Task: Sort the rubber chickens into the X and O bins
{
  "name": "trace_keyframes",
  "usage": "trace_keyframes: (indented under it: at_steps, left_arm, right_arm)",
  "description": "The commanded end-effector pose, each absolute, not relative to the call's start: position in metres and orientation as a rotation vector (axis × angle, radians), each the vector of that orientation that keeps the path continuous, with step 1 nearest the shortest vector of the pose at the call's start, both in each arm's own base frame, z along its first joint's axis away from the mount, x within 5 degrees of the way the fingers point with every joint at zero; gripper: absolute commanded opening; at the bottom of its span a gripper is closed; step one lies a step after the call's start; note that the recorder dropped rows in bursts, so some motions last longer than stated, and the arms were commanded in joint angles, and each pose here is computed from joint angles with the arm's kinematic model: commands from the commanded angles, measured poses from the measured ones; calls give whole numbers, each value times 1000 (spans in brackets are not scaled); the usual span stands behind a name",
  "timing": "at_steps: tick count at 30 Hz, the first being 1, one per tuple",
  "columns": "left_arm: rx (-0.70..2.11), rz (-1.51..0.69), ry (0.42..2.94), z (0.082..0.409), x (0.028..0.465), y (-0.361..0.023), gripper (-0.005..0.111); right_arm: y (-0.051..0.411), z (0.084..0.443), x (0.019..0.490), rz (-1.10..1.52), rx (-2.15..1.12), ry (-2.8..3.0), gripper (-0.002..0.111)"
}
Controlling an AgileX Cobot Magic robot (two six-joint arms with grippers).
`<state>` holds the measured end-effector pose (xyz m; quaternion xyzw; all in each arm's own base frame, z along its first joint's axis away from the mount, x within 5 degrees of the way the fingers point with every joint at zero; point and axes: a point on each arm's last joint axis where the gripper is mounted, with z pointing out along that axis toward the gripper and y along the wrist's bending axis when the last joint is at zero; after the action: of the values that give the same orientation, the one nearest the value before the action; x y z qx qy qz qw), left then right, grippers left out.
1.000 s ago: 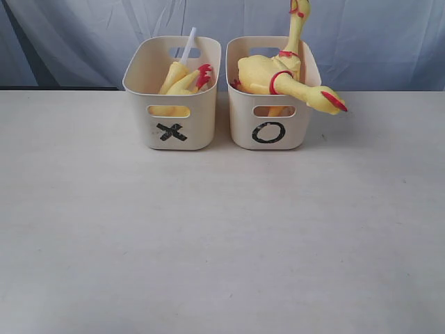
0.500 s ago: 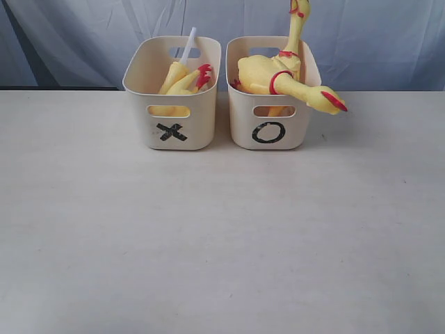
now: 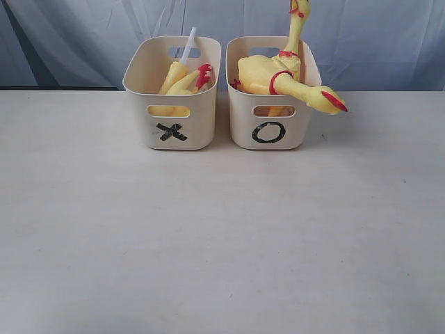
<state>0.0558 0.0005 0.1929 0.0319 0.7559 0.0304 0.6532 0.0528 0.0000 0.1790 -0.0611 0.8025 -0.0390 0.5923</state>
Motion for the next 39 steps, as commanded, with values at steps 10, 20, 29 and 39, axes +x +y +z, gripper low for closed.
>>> trace_keyframes:
  at_steps: [10,20,29,39]
  left_arm:
    - [75,75,1714,192,56,1,0]
    - [75,75,1714,192,56,1,0]
    - [76,73,1714,192,56,1,0]
    - [76,73,1714,192,56,1,0]
  right_arm:
    - [2,179,53,-71,-180,1857,0]
    - [2,179,53,-69,-178,1855,0]
    - [2,179,53,-69,-178,1855,0]
    - [2,179,53,-69,-178,1855,0]
